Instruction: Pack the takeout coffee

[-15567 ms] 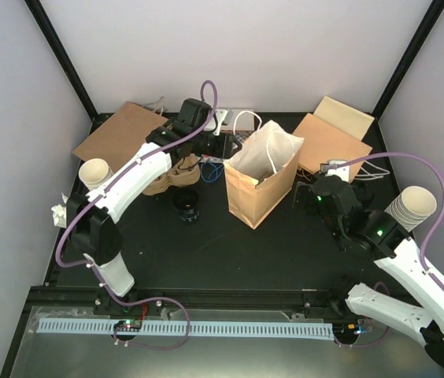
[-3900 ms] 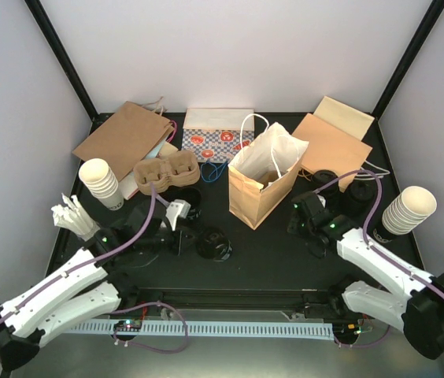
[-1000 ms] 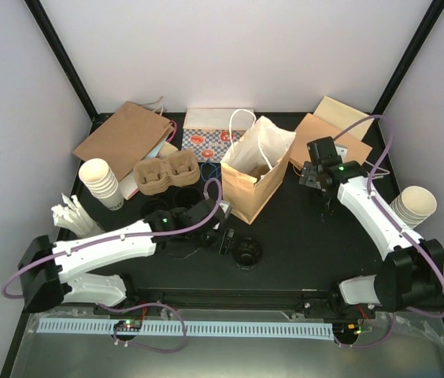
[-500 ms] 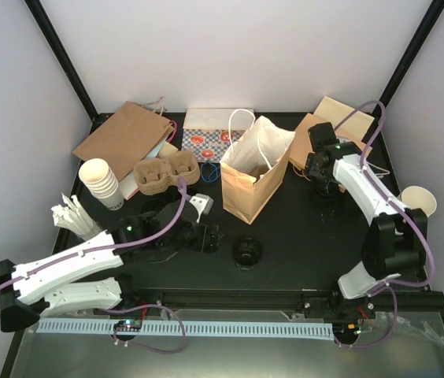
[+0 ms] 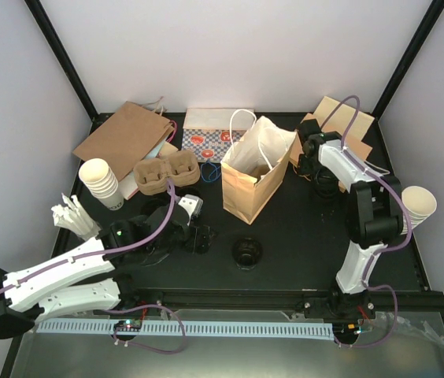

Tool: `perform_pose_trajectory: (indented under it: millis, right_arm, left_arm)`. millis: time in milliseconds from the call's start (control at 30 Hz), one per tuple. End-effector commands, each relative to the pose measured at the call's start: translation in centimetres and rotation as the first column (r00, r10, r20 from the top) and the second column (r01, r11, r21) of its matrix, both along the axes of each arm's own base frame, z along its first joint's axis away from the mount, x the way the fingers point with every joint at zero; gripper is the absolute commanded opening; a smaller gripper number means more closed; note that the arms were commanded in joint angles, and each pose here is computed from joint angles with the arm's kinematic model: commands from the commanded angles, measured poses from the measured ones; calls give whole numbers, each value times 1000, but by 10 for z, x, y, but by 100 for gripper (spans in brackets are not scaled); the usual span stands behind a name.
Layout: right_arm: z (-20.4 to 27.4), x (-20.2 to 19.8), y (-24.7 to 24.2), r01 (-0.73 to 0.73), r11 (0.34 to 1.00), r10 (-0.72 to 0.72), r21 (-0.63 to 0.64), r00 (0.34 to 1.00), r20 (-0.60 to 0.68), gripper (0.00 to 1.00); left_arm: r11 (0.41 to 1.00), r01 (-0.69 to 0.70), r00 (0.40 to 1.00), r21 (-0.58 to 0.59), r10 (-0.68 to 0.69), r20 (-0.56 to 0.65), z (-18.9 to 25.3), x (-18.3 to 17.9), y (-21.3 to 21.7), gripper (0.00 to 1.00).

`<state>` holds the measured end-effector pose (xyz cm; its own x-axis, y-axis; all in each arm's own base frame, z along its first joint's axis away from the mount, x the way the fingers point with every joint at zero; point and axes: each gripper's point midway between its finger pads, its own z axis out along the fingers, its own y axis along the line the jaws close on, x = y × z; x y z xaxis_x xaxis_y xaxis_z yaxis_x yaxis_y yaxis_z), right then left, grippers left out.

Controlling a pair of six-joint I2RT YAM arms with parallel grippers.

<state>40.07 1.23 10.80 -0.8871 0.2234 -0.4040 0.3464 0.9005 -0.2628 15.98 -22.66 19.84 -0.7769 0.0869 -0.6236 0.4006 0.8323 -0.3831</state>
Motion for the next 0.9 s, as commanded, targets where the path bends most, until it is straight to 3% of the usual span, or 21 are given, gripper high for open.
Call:
perform_pose_trajectory:
  millis: [0, 100, 300, 867]
  right_arm:
    - [1, 4, -11, 17, 998, -18, -60, 1000, -17, 100]
    - [-4, 5, -12, 23, 998, -24, -65, 999, -22, 99]
    - [-8, 7, -11, 20, 998, -22, -63, 999, -28, 86]
    - [-4, 0, -14, 17, 996, -21, -82, 999, -44, 79]
  left_arm:
    - [1000, -16, 1000, 22, 16, 16, -2, 3, 8, 89]
    - [999, -16, 1000, 28, 16, 19, -1, 5, 8, 89]
    - [999, -20, 1000, 41, 19, 22, -2, 7, 11, 89]
    - [999, -30, 999, 46, 29, 18, -6, 7, 16, 89]
